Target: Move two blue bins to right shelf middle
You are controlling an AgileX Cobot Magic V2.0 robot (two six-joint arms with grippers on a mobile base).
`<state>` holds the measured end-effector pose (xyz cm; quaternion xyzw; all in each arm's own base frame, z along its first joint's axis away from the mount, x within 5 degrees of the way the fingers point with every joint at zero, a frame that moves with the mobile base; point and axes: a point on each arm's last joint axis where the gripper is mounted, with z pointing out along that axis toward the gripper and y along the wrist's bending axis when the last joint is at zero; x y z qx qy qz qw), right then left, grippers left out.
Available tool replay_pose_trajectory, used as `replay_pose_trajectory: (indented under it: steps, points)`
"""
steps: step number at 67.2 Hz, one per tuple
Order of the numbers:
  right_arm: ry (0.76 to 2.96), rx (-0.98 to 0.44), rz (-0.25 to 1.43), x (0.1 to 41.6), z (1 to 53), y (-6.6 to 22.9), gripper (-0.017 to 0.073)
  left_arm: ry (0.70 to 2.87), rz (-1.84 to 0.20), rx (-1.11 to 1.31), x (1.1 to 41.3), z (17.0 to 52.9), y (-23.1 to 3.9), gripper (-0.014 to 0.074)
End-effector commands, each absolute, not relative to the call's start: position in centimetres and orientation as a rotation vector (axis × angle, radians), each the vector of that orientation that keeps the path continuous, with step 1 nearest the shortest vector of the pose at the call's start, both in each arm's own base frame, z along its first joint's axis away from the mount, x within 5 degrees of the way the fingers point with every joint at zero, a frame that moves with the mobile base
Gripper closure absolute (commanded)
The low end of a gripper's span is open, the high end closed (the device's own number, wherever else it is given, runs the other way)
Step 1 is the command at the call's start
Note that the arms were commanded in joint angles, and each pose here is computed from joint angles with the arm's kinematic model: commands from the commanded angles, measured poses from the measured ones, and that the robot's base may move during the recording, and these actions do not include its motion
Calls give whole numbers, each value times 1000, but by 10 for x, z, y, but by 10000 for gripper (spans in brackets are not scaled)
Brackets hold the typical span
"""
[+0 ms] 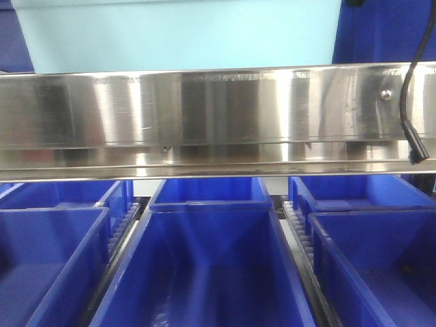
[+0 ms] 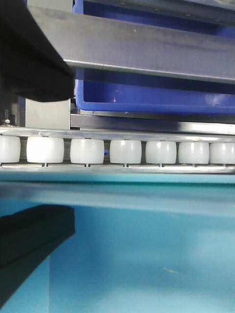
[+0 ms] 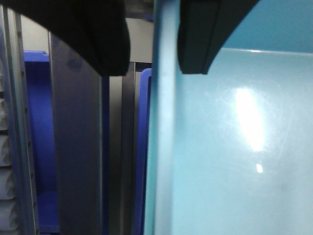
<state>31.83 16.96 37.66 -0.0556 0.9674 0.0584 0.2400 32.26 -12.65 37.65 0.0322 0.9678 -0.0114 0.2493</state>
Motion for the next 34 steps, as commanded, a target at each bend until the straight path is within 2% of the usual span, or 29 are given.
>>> replay_pose_trajectory:
  steps: [1,16,21,25,34]
  points:
    - [2640,-156,150,320,376,168,399,2632,-40,89,322,377,-128,237]
    - [2640,-156,150,320,376,168,399,2633,-42,88,322,377,-128,238]
    - [2640,-156,150,320,376,168,421,2635,-52,87,322,377,-128,267]
    - [2640,-156,150,320,376,168,475,2639,-67,86,321,377,-129,335]
    - [2640,-156,150,320,376,168,721,2656,-128,79,320,376,-133,570]
